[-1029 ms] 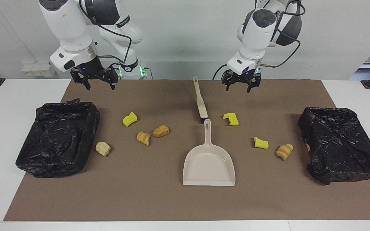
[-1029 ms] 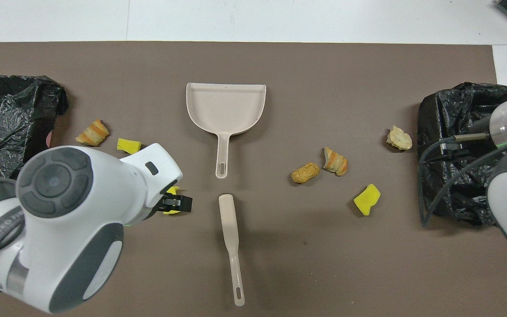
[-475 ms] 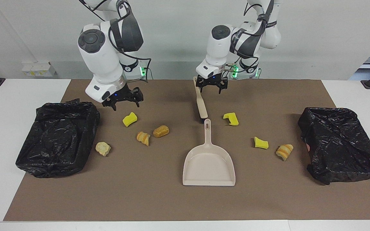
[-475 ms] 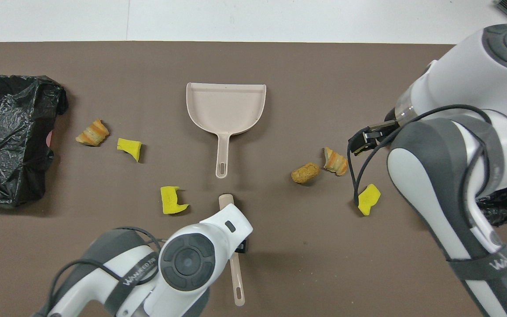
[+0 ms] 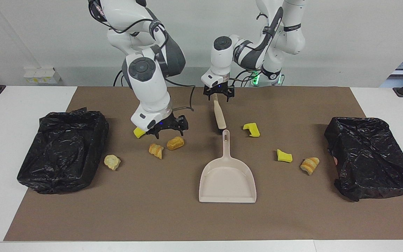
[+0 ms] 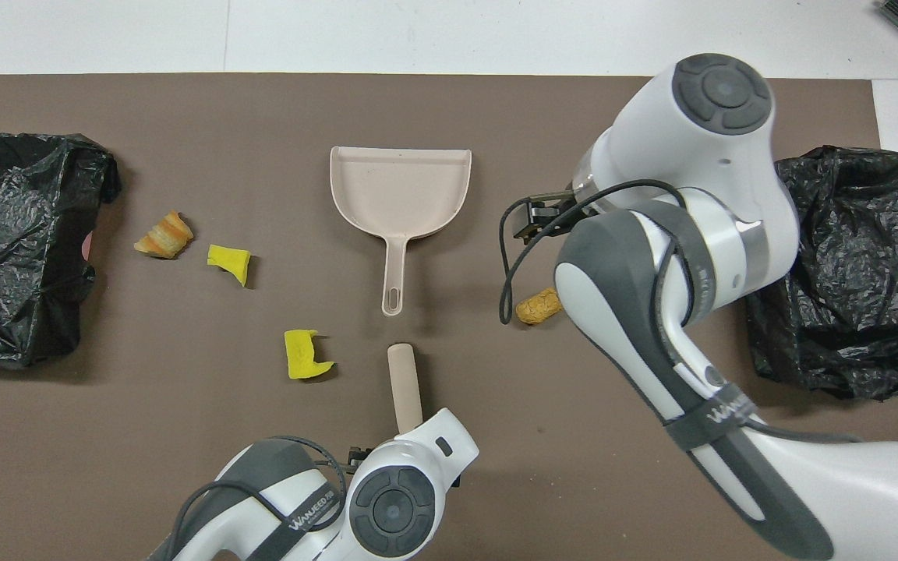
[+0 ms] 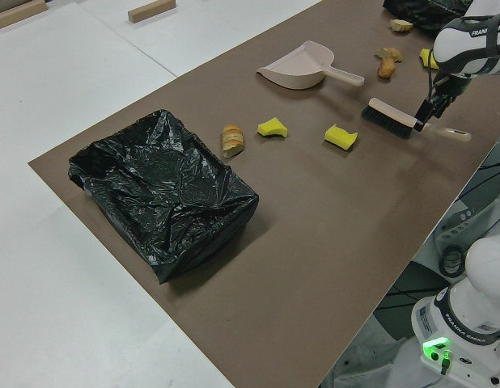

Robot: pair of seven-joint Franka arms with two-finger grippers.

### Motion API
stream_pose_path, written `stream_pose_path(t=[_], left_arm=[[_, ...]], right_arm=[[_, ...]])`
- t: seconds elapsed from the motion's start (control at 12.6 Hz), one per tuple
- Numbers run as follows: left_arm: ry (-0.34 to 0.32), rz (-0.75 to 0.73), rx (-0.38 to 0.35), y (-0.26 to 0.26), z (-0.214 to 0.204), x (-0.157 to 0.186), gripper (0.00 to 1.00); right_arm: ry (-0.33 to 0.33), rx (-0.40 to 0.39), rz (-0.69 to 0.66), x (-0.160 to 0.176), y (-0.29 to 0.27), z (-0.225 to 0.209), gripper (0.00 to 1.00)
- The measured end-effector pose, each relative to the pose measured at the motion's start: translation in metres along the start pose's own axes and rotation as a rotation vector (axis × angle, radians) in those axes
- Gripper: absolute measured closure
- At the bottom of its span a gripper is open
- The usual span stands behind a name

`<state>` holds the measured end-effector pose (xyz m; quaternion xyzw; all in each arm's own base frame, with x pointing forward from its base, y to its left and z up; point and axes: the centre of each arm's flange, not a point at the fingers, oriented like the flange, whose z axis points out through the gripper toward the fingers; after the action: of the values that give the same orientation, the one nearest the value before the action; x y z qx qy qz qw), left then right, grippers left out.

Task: Sweep and dump trash in bin
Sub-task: 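Grasp the brush handle with the left gripper while the right gripper grasps the dustpan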

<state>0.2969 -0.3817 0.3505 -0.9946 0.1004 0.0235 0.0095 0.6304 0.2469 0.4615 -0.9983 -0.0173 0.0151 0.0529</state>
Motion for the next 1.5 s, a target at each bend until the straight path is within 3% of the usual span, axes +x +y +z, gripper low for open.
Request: stream_pose_path(t=[0.32,0.47,0.55,0.79,0.87,1.19,1.5], left_arm=[[-0.028,-0.017,-0.019,0.003,0.004,-0.006,0.07],[-0.045,-0.034,-0.032,0.003,0.006,-0.007,0.3],[-0.048,-0.037,-0.032,0.002,0.007,-0.008,0.3],[-0.052,-0.039,-0.032,-0.002,0.007,-0.005,0.67],[-0.057,-0.025,-0.029,-0.003,0.007,-0.004,0.74],[-0.128,0.047,0.016,-0.043,-0.012,0.023,0.74],[-0.114,0.04,0.075,-0.126,-0.049,0.063,0.74]], right_arm=[[0.033,0.053,0.109,0.01,-0.064,0.036,0.0],[0.043,0.077,0.165,0.011,-0.088,0.061,0.0],[0.042,0.084,0.182,0.011,-0.099,0.072,0.0],[0.027,0.088,0.216,0.003,-0.124,0.094,0.04],[0.024,0.089,0.225,0.0,-0.13,0.097,0.09],[0.018,0.084,0.225,-0.013,-0.152,0.103,0.16],[0.007,0.07,0.227,-0.023,-0.169,0.115,0.19]])
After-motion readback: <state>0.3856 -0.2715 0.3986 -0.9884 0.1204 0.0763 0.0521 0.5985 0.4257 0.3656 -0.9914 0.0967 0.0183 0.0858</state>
